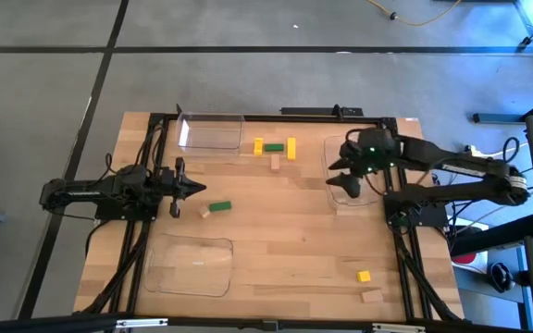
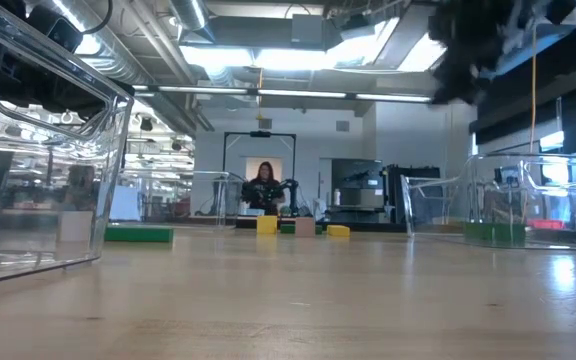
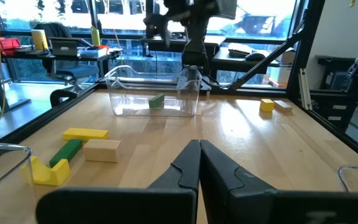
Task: Sort & place blocks by color
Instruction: Put the bottom green block into the top right transparent bin
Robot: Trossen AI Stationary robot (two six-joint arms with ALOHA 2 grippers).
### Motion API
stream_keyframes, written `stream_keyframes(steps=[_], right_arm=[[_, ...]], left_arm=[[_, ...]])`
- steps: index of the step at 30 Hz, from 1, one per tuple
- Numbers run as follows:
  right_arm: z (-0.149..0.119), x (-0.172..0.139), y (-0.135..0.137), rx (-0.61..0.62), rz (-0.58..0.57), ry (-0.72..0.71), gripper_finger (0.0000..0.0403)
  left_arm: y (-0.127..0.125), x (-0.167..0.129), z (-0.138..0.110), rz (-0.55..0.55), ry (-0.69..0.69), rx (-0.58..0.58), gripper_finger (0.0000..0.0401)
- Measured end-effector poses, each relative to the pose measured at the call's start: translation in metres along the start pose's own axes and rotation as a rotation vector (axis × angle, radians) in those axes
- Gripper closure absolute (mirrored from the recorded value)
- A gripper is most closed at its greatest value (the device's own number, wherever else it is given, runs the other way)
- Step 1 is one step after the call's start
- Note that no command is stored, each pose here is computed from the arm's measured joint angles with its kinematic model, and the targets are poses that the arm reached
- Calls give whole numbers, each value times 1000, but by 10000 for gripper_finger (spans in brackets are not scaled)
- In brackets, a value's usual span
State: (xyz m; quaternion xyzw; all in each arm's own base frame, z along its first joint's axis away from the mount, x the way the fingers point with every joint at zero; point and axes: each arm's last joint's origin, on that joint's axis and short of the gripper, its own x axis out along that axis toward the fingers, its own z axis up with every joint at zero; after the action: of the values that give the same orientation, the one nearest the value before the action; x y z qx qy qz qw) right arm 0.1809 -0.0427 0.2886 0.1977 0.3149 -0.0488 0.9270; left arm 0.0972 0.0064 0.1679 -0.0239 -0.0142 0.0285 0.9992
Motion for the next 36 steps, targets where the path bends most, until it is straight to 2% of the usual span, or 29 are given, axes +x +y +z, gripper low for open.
stream_keyframes(steps=[5, 9, 15, 21, 36], right_arm=[[15, 0, 17, -144, 94, -181, 120], [19, 0, 22, -172, 120, -232, 120], [18, 0, 21, -141, 120, -219, 120], [18, 0, 21, -219, 121, -222, 120], [19, 0, 22, -227, 129, -230, 120]], left_arm=[[0, 0, 0, 0, 0, 0, 401], [0, 0, 0, 0, 0, 0, 401], [0, 0, 0, 0, 0, 0, 401], [0, 0, 0, 0, 0, 0, 401], [0, 0, 0, 0, 0, 0, 401]])
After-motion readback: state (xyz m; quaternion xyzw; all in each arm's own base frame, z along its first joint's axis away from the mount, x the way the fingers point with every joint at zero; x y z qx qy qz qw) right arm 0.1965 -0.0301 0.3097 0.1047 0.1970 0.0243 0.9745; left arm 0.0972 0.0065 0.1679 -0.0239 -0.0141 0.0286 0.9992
